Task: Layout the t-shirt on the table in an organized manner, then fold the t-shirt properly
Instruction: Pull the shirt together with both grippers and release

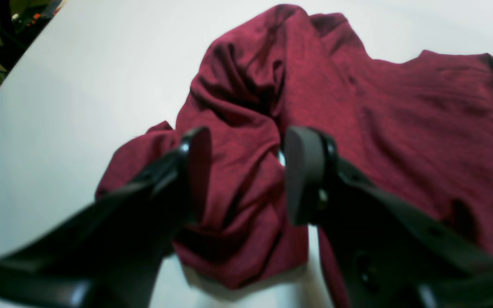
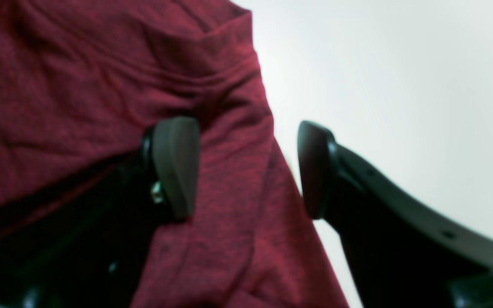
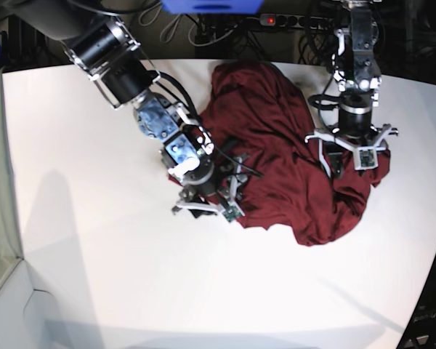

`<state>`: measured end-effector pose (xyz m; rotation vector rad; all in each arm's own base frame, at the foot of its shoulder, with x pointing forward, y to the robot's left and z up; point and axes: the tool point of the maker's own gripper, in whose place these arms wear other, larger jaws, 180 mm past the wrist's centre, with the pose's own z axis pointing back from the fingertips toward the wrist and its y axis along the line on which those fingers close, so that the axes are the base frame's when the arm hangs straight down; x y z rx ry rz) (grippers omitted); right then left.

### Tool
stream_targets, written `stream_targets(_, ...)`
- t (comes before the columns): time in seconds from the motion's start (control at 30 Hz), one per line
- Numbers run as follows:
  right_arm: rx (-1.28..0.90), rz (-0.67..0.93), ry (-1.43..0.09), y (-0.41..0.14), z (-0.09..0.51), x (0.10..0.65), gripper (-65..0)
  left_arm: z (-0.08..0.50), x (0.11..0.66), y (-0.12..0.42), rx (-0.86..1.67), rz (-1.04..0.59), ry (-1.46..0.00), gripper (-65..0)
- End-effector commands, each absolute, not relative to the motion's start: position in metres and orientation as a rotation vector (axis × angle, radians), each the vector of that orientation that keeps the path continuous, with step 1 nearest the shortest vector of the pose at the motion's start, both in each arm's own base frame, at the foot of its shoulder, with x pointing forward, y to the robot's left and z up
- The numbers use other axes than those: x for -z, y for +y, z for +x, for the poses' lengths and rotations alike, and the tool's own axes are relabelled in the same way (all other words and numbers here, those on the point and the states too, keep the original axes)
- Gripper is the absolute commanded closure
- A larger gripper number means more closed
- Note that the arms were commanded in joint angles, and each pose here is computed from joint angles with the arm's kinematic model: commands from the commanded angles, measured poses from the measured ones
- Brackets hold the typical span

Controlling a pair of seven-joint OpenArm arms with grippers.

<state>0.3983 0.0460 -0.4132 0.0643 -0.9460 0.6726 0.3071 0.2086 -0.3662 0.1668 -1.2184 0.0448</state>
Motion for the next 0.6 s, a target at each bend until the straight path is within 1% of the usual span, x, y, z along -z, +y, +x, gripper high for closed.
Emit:
stream_targets(0.0,-0.669,0.074,-1.001,0.054,0.409,0.395,-32.5,0.31,0.355,0.21,-0.041,0.178,-1.262,-27.6)
stream_targets(0.07,-0.669,0.076,-1.001,0.055,0.409,0.395,-26.2,0.309,0.355,0.21,-0.042,0.177,-1.263,-27.6)
stream_targets(0.13,-0.67,0.075,-1.001,0.055,0.409,0.395,-17.7,0.309,0.355,0.21,-0.042,0.177,-1.263,-27.6)
stream_targets(0.23,-0.671,0.072,-1.002,0.054,0.41,0.395,-2.2,0.309,0.355,0.21,-0.042,0.177,-1.263,-27.6)
stream_targets(0.27,-0.671,0.071,-0.999,0.054,0.41,0.395,0.0,0.309,0.355,0.21,-0.042,0.177,-1.263,-27.6)
stream_targets(0.4,-0.669,0.073,-1.008,0.055,0.411,0.392,0.0,0.31,0.354,0.21,-0.041,0.177,-1.265,-27.6)
stream_targets(0.5,-0.668,0.077,-1.067,0.058,0.419,0.369,0.0,0.313,0.341,0.208,-0.038,0.176,-1.3,-27.6)
stream_targets(0.57,-0.642,0.07,-1.121,0.049,0.428,0.349,0.0,0.315,0.329,0.207,-0.035,0.176,-1.329,-27.6)
